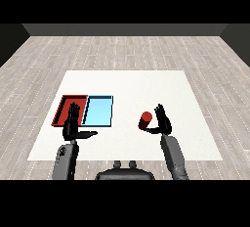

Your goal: Pick the red can and put it in the red box

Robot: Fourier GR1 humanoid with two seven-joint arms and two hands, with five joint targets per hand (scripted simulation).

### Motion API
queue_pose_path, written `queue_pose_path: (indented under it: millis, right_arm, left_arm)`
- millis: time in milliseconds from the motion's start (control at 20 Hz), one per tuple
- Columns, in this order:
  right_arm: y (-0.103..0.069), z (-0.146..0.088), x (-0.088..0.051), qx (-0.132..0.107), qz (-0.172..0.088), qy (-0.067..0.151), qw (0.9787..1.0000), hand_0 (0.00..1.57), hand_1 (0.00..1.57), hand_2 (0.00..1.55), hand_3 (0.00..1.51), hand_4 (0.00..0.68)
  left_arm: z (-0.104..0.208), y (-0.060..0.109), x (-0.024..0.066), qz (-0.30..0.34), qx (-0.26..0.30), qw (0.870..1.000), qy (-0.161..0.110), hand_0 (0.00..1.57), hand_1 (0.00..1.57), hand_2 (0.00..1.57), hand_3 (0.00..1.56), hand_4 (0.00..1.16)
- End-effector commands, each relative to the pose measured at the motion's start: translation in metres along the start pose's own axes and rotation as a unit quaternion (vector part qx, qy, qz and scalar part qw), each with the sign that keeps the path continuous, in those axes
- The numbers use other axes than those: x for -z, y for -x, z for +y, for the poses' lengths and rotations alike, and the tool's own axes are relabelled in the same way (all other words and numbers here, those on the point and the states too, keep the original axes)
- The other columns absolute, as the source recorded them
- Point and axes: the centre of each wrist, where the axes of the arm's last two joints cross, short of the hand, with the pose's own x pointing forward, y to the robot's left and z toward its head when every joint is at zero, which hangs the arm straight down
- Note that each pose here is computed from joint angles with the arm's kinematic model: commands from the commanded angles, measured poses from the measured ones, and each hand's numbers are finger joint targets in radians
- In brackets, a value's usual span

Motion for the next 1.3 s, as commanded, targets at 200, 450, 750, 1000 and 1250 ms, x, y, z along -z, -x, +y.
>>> queue_pose_path:
  millis: [200, 450, 750, 1000, 1250]
  right_arm:
    - [0.028, 0.008, -0.003, 0.005, 0.01, 0.004, 0.9999, 0.0, 0.0, 0.0, 0.0, 0.0]
    - [0.013, 0.015, -0.005, 0.018, 0.021, 0.012, 0.9995, 0.0, 0.0, 0.0, 0.0, 0.0]
    - [0.024, 0.038, 0.015, 0.019, 0.003, -0.011, 0.9997, 0.0, 0.0, 0.0, 0.0, 0.0]
    - [0.01, 0.024, 0.032, 0.003, 0.026, -0.011, 0.9996, 0.0, 0.0, 0.0, 0.0, 0.0]
    - [0.023, 0.036, 0.029, 0.011, 0.02, 0.003, 0.9997, 0.0, 0.0, 0.0, 0.0, 0.0]
  left_arm:
    - [0.002, -0.004, -0.0019, -0.001, -0.011, 1.0, 0.003, 0.0, 0.0, 0.0, 0.0, 0.0]
    - [-0.014, -0.001, -0.0017, -0.004, -0.016, 1.0, 0.002, 0.0, 0.0, 0.0, 0.0, 0.0]
    - [-0.01, -0.001, 0.0005, 0.004, -0.013, 1.0, -0.002, 0.0, 0.0, 0.0, 0.0, 0.0]
    - [-0.005, -0.003, -0.0015, -0.001, -0.002, 1.0, -0.003, 0.0, 0.0, 0.0, 0.0, 0.0]
    - [0.005, 0.004, 0.0126, 0.003, -0.001, 1.0, -0.004, 0.0, 0.0, 0.0, 0.0, 0.0]
